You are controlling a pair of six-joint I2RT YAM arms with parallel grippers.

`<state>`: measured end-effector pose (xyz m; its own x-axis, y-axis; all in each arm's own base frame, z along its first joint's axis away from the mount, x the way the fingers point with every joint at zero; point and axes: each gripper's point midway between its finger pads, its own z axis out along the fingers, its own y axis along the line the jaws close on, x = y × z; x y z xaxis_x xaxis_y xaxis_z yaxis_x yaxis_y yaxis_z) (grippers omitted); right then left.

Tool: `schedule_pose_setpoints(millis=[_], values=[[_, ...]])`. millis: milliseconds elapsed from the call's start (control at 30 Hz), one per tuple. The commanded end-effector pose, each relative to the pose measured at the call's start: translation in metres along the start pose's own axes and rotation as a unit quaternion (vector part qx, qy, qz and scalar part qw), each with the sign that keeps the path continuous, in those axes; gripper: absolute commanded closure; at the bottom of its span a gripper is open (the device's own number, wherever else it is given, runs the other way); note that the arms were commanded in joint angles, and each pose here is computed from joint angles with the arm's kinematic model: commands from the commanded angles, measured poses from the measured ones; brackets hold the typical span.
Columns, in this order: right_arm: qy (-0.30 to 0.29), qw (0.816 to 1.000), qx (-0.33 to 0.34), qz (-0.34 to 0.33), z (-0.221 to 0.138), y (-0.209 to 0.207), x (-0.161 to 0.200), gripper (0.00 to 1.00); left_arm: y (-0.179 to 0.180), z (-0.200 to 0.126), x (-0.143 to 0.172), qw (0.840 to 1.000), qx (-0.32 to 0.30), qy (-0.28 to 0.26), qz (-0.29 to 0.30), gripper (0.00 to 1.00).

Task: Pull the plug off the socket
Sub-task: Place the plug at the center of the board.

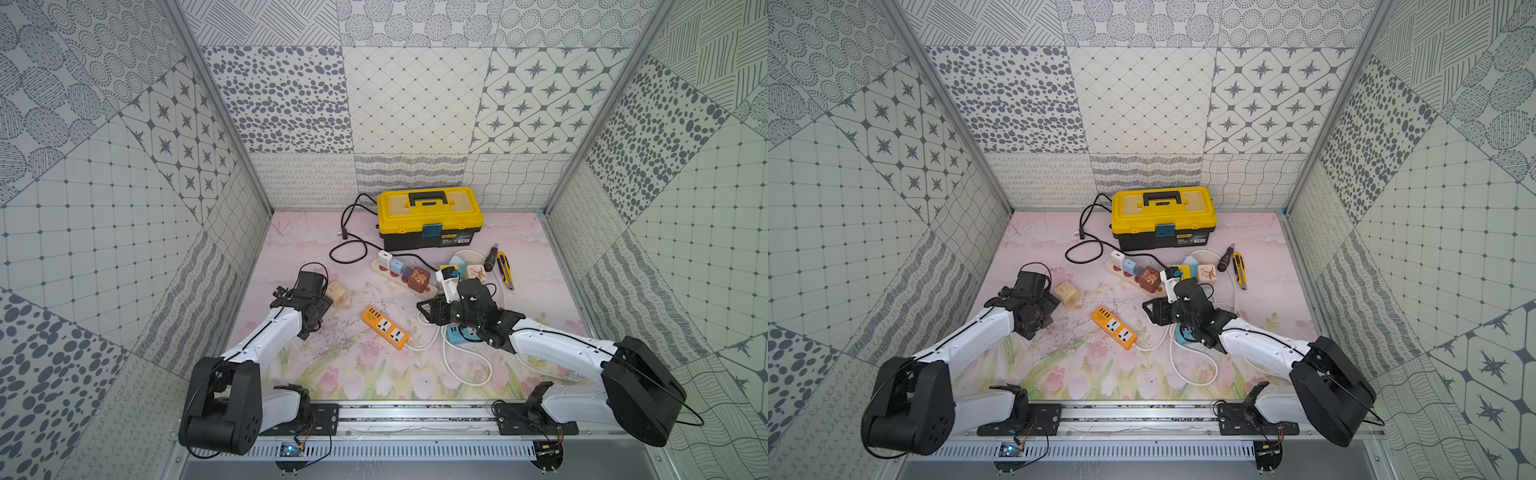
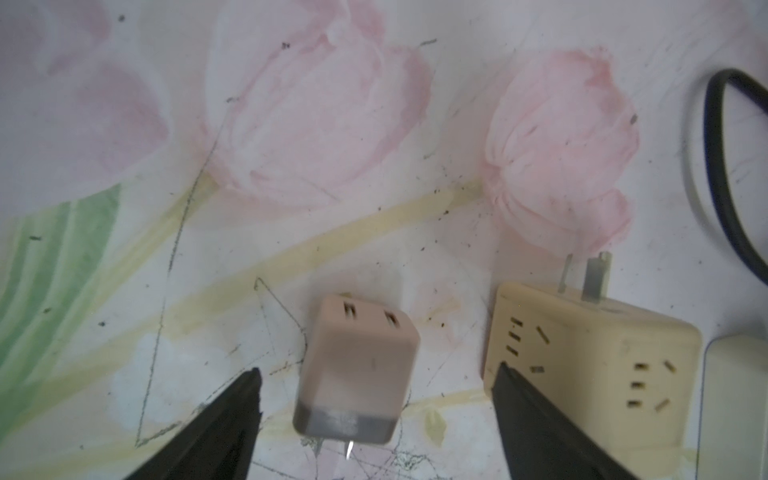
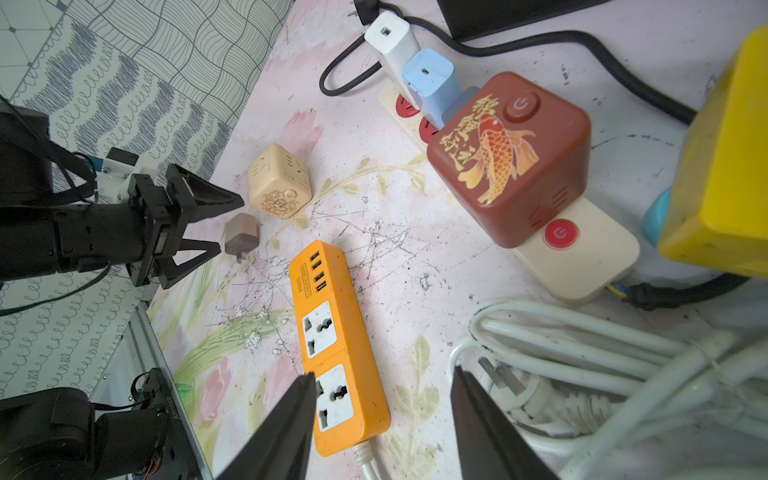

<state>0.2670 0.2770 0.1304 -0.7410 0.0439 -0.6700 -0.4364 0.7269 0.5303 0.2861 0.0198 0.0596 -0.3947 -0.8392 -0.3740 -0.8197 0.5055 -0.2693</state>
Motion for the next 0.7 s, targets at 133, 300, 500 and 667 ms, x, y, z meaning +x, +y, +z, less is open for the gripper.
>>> schedule_pose_setpoints(millis=[133,300,500,667], values=[[-0.040,0.999,-0.020,-0.005,-0.010,0.004,-0.012,0.43,-0.017,-0.017,-0.008,0.999,0.033,0.010,-0.008,0.00],[-0.084,0.996,-0.042,-0.008,-0.027,0.009,-0.021,0.42,-0.077,-0.050,0.021,0.956,0.283,0.052,0.065,0.01],[-0.128,0.991,-0.044,-0.004,-0.047,0.002,-0.030,0.40,-0.113,-0.112,0.056,0.847,0.514,0.096,0.094,0.03],[-0.135,0.990,-0.034,-0.001,-0.054,-0.008,-0.032,0.39,-0.130,-0.137,0.095,0.797,0.574,0.146,0.119,0.06]])
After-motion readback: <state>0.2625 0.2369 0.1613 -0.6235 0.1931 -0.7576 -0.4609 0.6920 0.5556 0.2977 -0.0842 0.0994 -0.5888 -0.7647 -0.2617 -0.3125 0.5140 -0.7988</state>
